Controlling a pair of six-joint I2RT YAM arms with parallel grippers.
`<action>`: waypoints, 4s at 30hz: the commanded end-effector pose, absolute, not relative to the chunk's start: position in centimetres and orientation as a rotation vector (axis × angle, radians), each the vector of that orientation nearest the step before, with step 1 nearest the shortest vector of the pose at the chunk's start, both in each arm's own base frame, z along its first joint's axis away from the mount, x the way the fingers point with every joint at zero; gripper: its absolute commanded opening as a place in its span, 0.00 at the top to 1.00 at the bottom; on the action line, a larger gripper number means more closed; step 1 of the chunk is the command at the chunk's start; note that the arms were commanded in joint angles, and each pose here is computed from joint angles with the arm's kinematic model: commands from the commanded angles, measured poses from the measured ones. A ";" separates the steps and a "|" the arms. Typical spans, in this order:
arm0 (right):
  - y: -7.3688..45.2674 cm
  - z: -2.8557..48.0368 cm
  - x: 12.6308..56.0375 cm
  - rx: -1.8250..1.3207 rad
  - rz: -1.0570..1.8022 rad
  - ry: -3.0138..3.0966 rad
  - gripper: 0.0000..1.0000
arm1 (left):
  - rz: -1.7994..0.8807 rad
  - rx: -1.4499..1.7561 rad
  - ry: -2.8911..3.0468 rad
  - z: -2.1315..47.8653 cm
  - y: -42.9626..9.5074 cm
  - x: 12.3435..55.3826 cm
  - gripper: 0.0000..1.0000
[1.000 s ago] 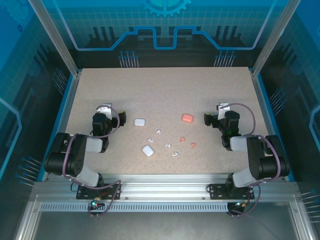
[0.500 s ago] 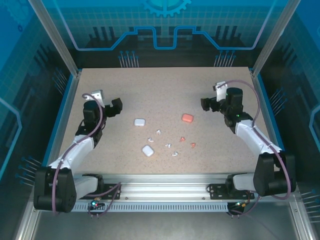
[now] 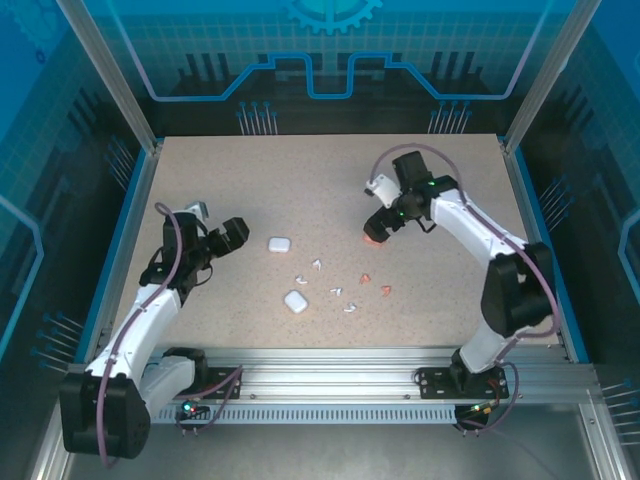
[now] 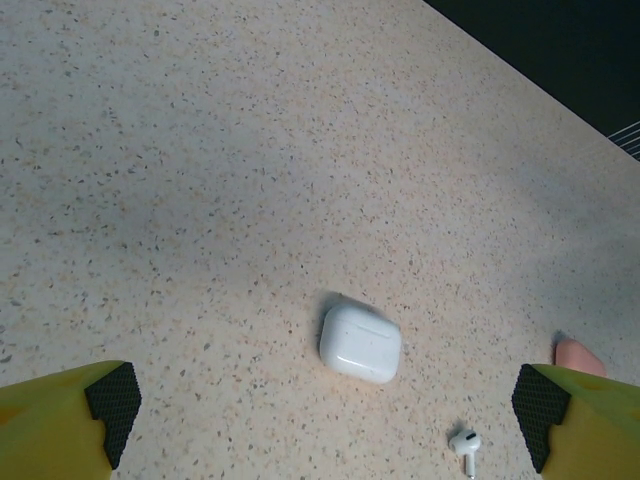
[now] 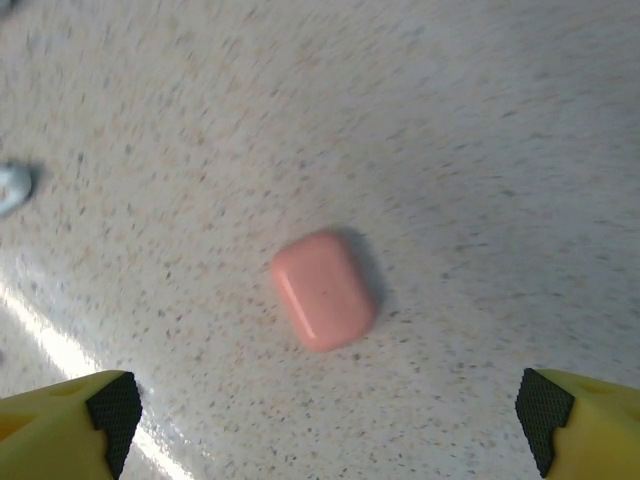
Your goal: Insert wireless bluetooth earbuds into charging case
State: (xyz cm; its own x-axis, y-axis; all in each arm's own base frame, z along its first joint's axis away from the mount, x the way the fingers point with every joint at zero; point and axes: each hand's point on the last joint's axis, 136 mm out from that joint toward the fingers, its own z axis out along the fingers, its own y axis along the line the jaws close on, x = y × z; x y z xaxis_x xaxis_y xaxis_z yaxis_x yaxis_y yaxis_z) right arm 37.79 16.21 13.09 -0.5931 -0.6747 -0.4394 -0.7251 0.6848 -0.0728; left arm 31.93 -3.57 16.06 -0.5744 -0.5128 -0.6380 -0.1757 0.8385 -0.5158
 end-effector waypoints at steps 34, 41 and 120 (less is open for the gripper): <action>15.8 1.3 39.5 -1.782 -0.192 2.661 0.26 | -0.474 -0.528 2.185 17.2 -2.9 31.9 0.01; 16.4 0.5 40.1 -1.783 -0.187 2.647 0.30 | -0.472 -0.525 2.185 17.3 -2.9 31.8 0.01; 26.7 15.6 31.7 -1.565 0.397 2.013 0.53 | -1.730 0.176 2.256 17.5 -31.2 32.4 0.39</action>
State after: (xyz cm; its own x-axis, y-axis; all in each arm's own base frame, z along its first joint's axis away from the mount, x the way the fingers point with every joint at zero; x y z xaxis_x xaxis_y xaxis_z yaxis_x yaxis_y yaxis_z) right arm 32.17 25.12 14.74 -0.1905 -0.8036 -0.5639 -0.9434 0.3086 -0.1211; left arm 32.09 -30.57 16.82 -0.9594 -0.0986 -0.2641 0.2288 0.2747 -0.9339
